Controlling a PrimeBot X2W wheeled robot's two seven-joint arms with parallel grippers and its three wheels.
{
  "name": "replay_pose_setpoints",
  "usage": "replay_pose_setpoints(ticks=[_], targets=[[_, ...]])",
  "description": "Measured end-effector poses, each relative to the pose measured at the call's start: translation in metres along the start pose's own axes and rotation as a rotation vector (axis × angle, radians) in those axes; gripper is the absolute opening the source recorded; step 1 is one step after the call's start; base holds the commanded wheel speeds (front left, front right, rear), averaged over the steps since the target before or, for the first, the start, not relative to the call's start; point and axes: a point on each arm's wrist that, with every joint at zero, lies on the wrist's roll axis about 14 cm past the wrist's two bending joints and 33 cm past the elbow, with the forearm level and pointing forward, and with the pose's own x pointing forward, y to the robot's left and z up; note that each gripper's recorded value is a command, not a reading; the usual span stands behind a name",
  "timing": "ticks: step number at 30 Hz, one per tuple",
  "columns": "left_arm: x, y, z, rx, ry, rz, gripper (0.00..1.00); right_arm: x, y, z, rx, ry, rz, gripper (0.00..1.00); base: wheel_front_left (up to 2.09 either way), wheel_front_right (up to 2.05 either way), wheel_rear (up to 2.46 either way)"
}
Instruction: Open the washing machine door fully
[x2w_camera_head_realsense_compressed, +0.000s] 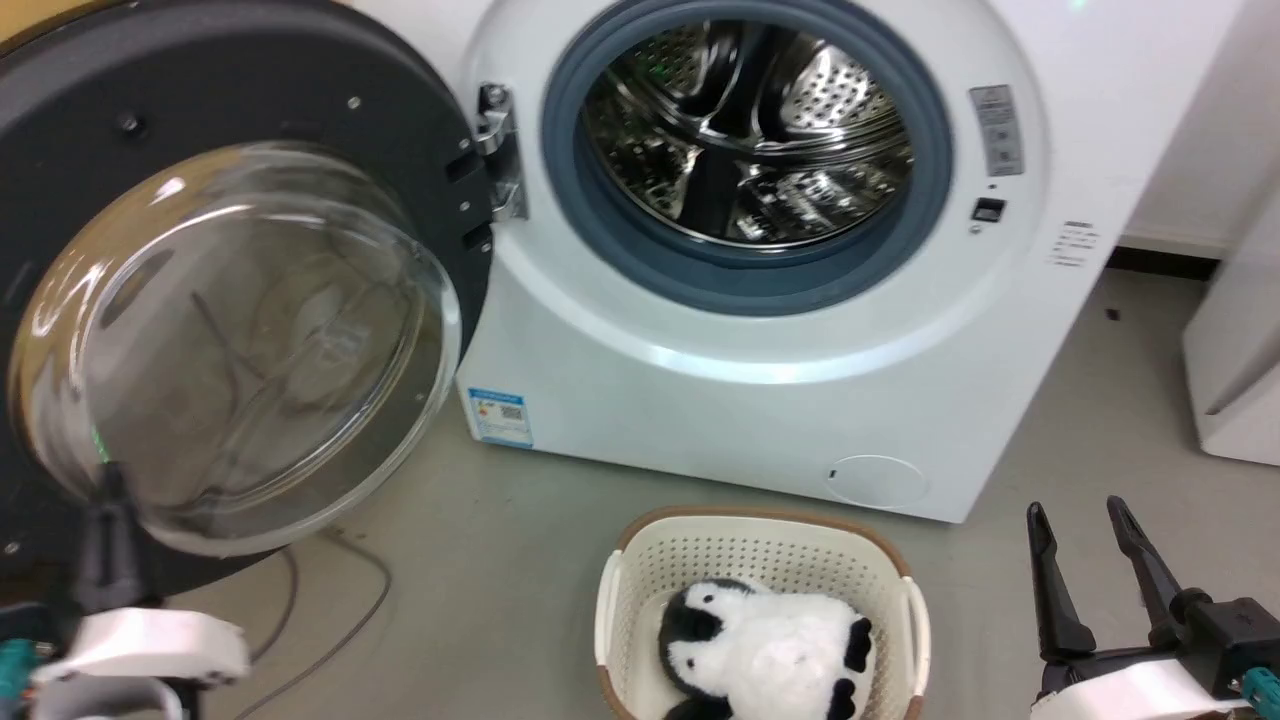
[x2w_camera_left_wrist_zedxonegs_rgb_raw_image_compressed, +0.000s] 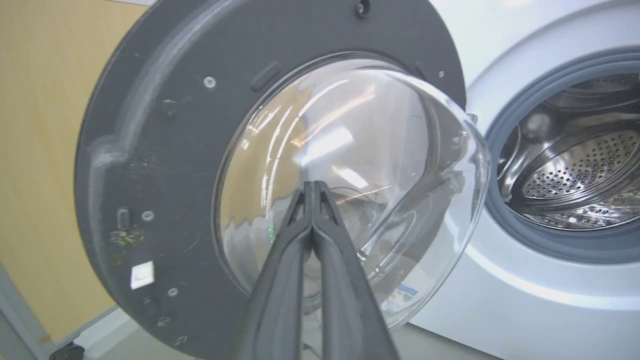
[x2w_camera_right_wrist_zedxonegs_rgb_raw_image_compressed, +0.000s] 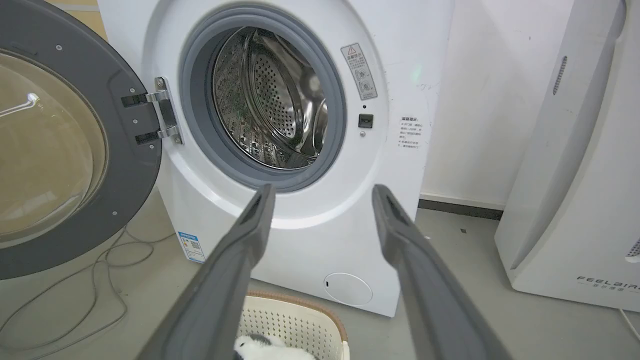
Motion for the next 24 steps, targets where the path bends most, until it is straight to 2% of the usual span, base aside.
replay_pose_setpoints(ticks=[4,5,6,7,17,24], targets=[[-0.005,-0.035,0.003,-0.028,-0.015,-0.09,0.0,-0.008,-0.009,0.007,0.002,-0.018,-0.031,1.0,0.0,0.0,0.0],[-0.006,-0.043,0.002,-0.038,-0.012,-0.113,0.2,-0.01,-0.012,0.008,0.001,-0.02,-0.038,1.0,0.0,0.0,0.0],[-0.008,-0.052,0.001,-0.044,-0.008,-0.14,0.87,-0.012,-0.013,0.008,0.001,-0.02,-0.045,1.0,0.0,0.0,0.0],[-0.009,-0.06,0.001,-0.046,-0.009,-0.162,1.0,-0.015,-0.015,0.008,0.003,-0.02,-0.051,1.0,0.0,0.0,0.0],[-0.017,-0.133,-0.008,-0.099,0.022,-0.36,1.0,-0.037,-0.04,0.016,-0.006,-0.037,-0.137,1.0,0.0,0.0,0.0],[-0.024,-0.165,-0.024,-0.118,0.077,-0.444,1.0,-0.051,-0.055,0.018,-0.014,-0.041,-0.189,1.0,0.0,0.0,0.0]])
